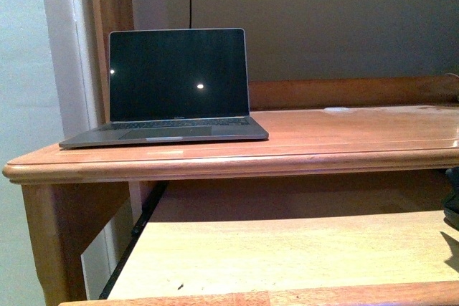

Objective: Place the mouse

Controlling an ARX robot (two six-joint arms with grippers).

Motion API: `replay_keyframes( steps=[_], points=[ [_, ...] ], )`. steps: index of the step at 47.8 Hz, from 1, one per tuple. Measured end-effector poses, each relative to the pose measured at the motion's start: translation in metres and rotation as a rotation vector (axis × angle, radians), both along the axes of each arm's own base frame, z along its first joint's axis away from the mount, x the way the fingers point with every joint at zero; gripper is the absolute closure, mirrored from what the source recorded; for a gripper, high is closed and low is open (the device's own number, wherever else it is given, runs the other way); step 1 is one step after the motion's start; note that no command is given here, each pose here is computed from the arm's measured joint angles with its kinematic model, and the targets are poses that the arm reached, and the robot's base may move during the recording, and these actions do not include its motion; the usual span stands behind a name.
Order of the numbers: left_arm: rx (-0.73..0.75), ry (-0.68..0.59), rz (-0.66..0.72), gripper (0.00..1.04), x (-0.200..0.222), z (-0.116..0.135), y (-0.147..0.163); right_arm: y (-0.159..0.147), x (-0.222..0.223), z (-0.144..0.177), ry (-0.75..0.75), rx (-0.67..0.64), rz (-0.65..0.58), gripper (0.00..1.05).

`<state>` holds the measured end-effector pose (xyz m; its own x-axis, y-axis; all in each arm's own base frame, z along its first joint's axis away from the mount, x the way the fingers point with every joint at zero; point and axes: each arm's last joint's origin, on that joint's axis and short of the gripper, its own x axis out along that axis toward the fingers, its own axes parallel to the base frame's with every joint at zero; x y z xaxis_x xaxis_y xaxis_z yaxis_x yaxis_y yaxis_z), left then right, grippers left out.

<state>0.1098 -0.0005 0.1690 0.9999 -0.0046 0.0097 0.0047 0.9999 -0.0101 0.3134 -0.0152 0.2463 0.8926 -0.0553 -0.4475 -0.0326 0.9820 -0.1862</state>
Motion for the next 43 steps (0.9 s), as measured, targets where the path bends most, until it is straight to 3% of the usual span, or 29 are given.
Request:
replay_keyframes(
  steps=[23,34,39,43],
  points=[
    [0.0,0.006,0.0,1.02,-0.012,-0.003,0.0,-0.005,0.006,-0.026,0.067,-0.045,0.001,0.07],
    [0.0,0.006,0.0,1.02,-0.012,-0.003,0.0,-0.002,0.007,-0.024,0.075,-0.008,0.001,0.45],
    [0.0,0.006,0.0,1.01,-0.012,-0.003,0.0,0.0,0.001,-0.016,0.075,0.003,0.013,0.49],
    [0.0,0.006,0.0,0.86,-0.012,-0.003,0.0,0.007,-0.01,-0.002,0.067,0.026,0.053,0.49]
  ],
)
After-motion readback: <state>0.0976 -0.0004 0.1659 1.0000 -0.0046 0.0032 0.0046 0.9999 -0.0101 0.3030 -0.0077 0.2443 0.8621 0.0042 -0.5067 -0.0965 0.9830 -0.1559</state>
